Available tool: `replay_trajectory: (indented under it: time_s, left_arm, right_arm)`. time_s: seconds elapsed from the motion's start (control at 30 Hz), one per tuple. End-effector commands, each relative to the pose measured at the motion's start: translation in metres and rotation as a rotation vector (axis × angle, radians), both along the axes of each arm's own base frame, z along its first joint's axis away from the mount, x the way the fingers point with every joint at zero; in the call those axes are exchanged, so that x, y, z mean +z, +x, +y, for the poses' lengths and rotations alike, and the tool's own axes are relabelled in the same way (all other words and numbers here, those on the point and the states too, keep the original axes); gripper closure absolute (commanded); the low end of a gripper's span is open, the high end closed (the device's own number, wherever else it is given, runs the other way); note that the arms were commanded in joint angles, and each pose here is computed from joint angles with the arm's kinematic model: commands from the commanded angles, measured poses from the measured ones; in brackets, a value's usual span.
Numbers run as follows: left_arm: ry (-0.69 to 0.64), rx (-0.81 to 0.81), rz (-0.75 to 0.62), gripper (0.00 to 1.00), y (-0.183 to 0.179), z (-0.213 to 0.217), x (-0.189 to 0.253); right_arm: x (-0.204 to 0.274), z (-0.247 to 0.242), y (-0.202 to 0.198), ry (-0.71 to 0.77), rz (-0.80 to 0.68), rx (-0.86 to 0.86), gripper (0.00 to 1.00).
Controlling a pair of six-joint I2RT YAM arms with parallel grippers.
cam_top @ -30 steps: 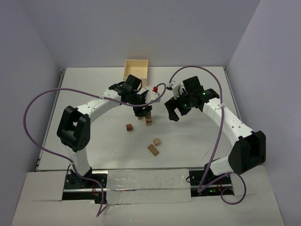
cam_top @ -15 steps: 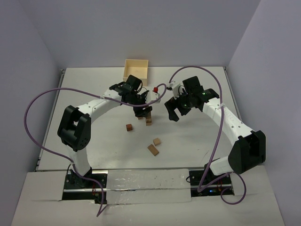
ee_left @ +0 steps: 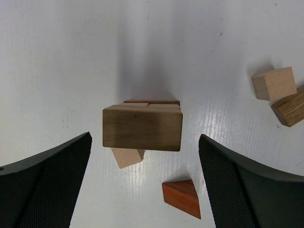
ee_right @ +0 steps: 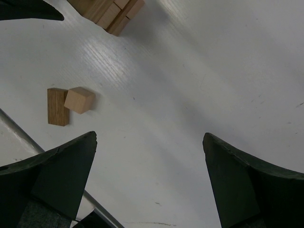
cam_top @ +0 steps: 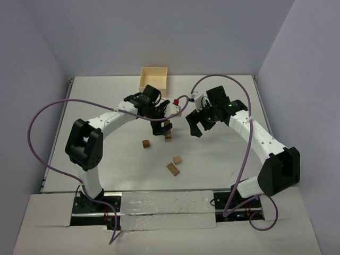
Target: Build the wood block tower
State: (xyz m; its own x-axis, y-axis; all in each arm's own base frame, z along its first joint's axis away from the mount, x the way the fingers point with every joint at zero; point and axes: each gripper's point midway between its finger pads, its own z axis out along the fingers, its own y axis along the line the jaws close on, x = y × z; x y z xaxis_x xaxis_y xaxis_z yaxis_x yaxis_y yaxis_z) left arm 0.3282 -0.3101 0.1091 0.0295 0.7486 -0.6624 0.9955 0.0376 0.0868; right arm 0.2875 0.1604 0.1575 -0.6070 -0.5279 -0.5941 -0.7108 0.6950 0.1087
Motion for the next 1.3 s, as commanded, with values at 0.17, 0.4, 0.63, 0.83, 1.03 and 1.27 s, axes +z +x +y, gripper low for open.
replay_trajectory:
  time_s: [0.17, 0.4, 0.63, 0.83, 1.03, 1.27]
  left_arm:
    - [-0.059, -0.026, -0.109, 0.01, 0.002, -0.004, 0.060]
    - [-0.094, 0.010, -0.168, 0.01, -0.009, 0.018, 0.109]
    - [-0.199, 0.292, -0.158, 0.01, 0.001, 0.072, 0.126]
    - [-0.277, 0.488, -0.099, 0.06, 0.022, 0.104, 0.077]
    - [-0.289, 0.491, -0.165, 0.23, 0.048, 0.099, 0.043]
    - [-0.273, 0.379, -0.127, 0.32, 0.056, 0.083, 0.011]
  right_arm:
    - [0.018, 0.004, 0.009, 0.027, -0.031, -0.002, 0.00]
    - [0.025, 0.005, 0.008, 0.041, -0.052, 0.006, 0.00]
    - [0.029, 0.004, 0.000, 0.055, -0.095, 0.032, 0.01]
    - [0.026, -0.001, -0.004, 0.047, -0.109, 0.021, 0.03]
    - [0.022, -0.002, -0.003, 0.039, -0.099, -0.002, 0.02]
    - [0.015, -0.005, 0.001, 0.018, -0.083, -0.023, 0.01]
